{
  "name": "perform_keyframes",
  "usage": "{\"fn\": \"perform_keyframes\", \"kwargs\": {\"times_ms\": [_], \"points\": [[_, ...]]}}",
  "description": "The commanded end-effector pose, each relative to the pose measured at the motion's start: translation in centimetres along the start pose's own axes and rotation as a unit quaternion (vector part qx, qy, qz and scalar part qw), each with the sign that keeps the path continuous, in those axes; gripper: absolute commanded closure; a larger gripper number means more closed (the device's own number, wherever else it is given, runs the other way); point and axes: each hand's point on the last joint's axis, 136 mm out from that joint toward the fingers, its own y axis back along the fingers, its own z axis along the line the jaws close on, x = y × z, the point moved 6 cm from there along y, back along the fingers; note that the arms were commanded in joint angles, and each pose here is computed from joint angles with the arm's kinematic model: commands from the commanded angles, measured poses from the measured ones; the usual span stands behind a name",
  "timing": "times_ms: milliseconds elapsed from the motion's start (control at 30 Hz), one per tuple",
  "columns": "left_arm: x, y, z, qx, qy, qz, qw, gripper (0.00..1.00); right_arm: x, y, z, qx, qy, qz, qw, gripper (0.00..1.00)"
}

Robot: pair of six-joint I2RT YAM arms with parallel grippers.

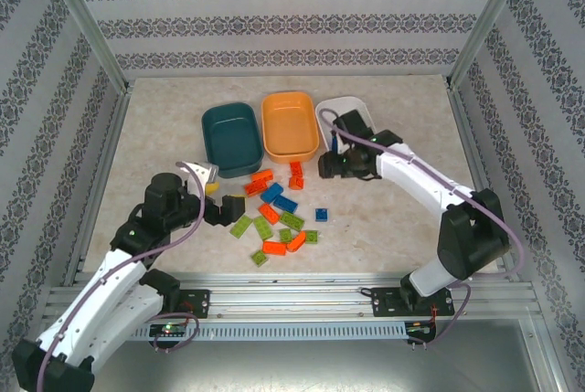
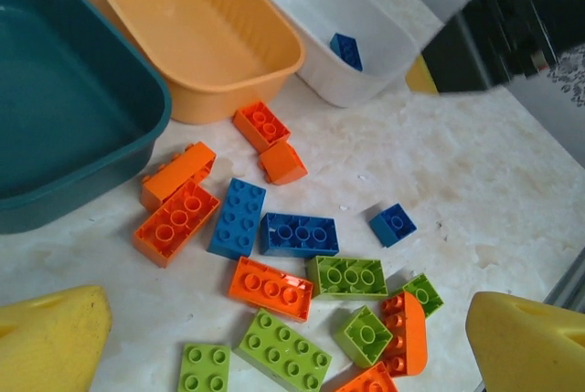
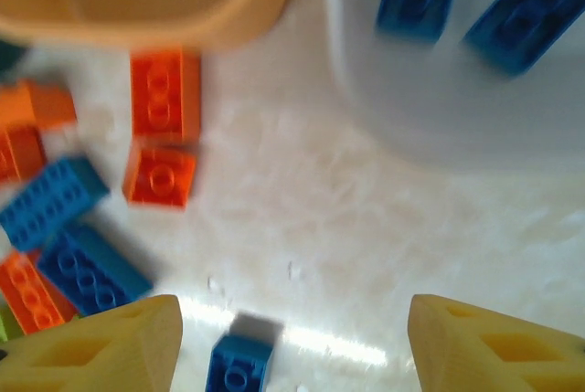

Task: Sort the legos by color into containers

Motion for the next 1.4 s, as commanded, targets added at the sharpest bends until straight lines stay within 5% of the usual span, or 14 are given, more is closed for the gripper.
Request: {"fn": "perform_keyframes", "kwargs": {"times_ms": [0,500,1367], "points": [[-0.7,-0.1,-0.8,0.019,0.005,0.016,1.000,0.00,2.6,-0.8,0.8,0.021,-0.008,0.018,1.000,0.31],[-0.5,-0.4,-0.9,0.026,0.015,0.029,0.999,0.00,7.4,-5.9,3.2,0.047,0.005,0.080,0.996,0.27],[-0.3,-0.8,-0.9,0.031,0.019,0.038,0.999,0.00,8.8,-8.1,2.9,0.061,0.009,0.109,0.992,0.54]]}}
